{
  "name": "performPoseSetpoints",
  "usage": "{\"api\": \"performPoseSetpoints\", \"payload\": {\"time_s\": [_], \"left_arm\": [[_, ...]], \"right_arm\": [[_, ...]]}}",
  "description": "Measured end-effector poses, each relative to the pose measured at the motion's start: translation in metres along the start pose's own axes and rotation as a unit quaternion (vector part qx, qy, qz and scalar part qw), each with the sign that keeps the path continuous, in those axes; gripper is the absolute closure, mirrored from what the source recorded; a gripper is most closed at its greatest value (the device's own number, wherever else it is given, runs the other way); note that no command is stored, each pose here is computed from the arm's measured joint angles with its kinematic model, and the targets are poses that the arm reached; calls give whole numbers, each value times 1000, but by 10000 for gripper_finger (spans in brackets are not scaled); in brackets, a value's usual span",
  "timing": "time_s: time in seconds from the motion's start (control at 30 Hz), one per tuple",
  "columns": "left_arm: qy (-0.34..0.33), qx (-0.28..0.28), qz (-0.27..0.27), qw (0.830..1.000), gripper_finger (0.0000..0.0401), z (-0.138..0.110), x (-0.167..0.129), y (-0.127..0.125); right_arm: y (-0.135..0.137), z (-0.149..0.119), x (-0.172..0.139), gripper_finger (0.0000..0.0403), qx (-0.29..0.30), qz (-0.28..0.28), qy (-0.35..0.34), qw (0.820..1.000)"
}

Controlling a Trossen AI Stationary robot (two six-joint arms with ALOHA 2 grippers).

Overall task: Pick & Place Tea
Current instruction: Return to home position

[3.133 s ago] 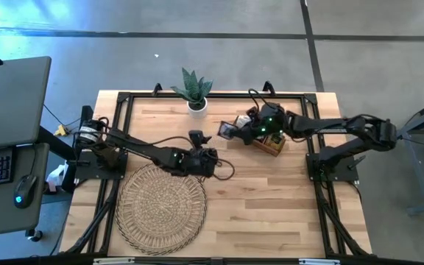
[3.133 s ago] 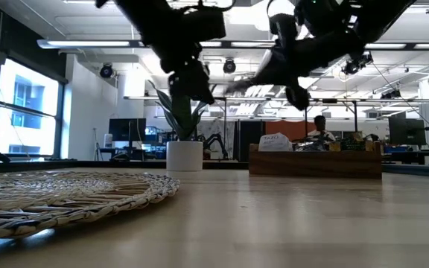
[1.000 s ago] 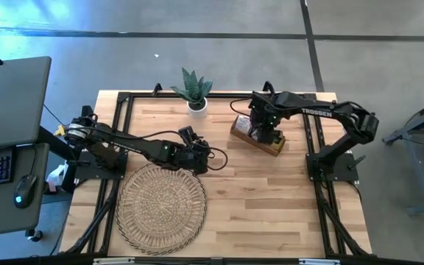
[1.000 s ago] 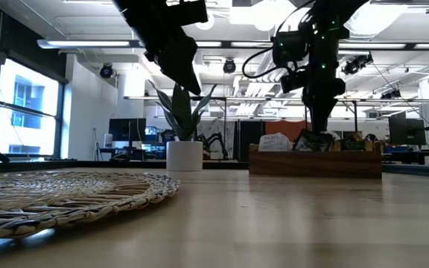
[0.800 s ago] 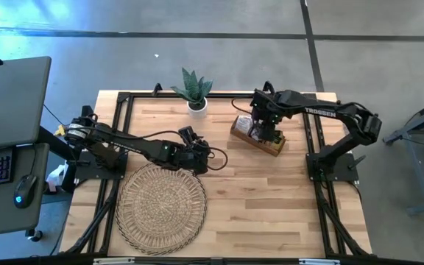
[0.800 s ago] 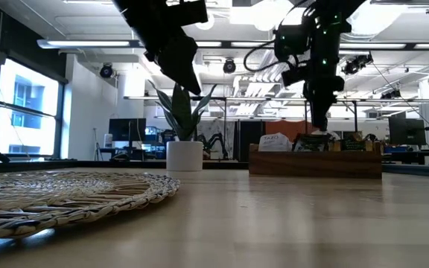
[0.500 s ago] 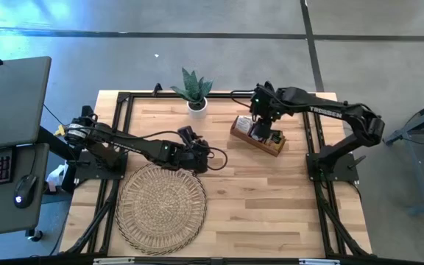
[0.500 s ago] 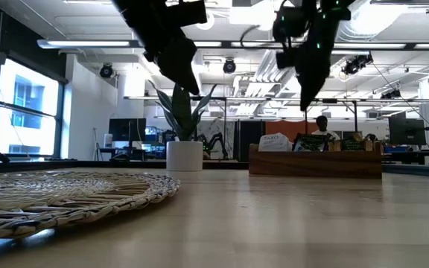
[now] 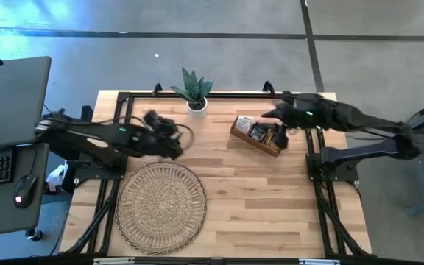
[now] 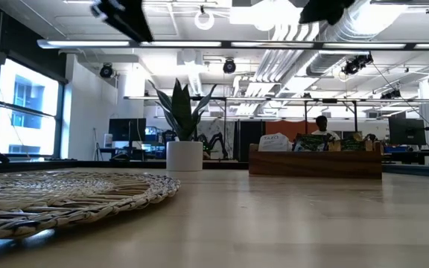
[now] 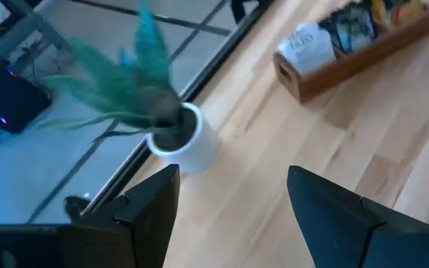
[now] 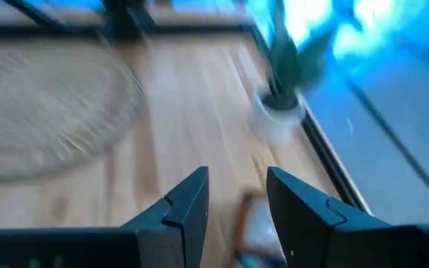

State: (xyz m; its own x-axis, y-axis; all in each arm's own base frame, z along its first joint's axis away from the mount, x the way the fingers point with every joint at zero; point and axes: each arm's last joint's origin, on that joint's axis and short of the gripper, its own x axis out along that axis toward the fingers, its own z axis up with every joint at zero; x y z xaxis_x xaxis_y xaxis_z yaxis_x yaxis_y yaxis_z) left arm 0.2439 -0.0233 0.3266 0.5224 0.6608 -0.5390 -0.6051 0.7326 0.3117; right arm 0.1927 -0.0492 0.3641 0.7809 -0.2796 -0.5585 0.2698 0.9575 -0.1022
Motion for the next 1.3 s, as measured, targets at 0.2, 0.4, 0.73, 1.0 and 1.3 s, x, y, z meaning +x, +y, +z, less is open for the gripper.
{"api": "performPoseSetpoints", "payload": {"time_s": [0.2,0.4,0.73,1.0,1.3], "left_arm": [[-27,-59,-22,998,156,-11,-42,56],[-81,-133,-59,986,156,-66,-52,91],[-302,-141,-208,920,156,-132,-36,92],[-354,-160,-233,891,156,-168,-30,99],[-364,-92,-248,893,156,-180,-8,74]], "right_arm": [[13,-31,-32,269,-21,73,-192,979],[18,-79,-39,269,-22,128,-292,948],[23,-144,-22,269,-27,133,-404,905],[26,-175,-8,269,-6,141,-383,913],[29,-203,12,269,10,135,-399,907]]}}
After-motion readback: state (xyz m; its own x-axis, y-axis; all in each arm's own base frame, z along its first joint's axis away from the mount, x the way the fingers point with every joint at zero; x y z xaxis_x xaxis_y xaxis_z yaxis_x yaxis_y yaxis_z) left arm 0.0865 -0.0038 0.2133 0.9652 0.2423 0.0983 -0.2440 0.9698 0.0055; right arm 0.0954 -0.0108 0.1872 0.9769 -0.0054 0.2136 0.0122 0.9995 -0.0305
